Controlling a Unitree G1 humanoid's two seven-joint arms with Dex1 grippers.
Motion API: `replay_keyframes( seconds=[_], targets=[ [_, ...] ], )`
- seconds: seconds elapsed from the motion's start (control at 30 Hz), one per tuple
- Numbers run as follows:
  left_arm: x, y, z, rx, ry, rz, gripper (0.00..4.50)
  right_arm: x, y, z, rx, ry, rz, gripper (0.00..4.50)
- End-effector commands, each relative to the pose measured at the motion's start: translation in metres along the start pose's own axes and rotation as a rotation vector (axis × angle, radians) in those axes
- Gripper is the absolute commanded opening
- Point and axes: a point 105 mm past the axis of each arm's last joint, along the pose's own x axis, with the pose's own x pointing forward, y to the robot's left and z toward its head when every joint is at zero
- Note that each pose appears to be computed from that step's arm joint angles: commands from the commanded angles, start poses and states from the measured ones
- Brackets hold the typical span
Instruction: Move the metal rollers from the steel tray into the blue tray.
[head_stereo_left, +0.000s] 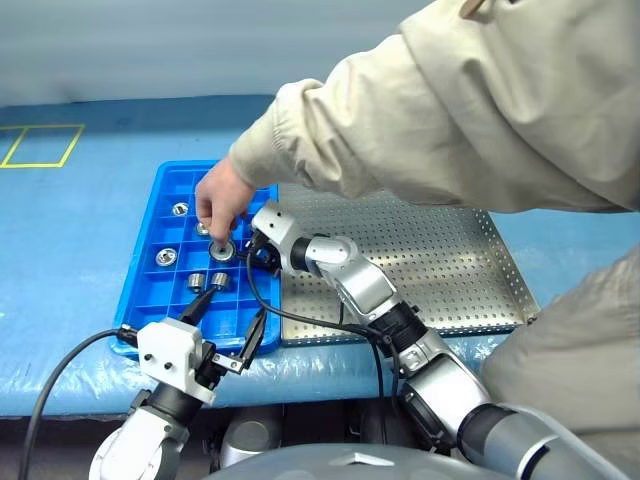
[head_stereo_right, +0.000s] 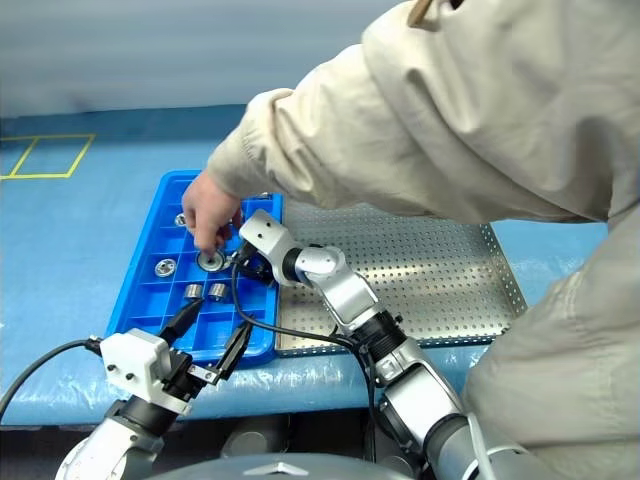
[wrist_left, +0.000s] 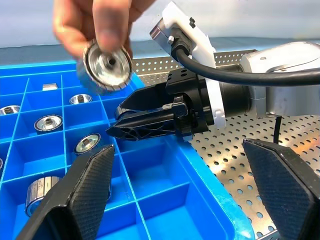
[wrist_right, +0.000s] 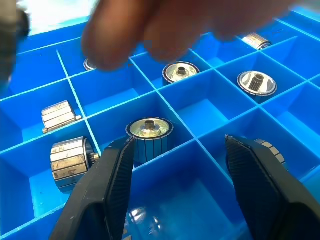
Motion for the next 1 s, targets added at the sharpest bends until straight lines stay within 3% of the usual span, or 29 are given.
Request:
replay_keyframes(
  seconds=[0.03,1.0],
  targets=[
    [-0.0003,-0.0038,0.0109,0.009,-0.043,-0.016,4.5,-0.0008,0.0025,0.001,-0.003,-0.005,0.008,3.01],
    [-0.001,-0.0033,0.011,0.008,-0.042,-0.014,4.5,-0.0008,0.0035,0.0002,-0.006,-0.001,0.01,3.01]
  ],
)
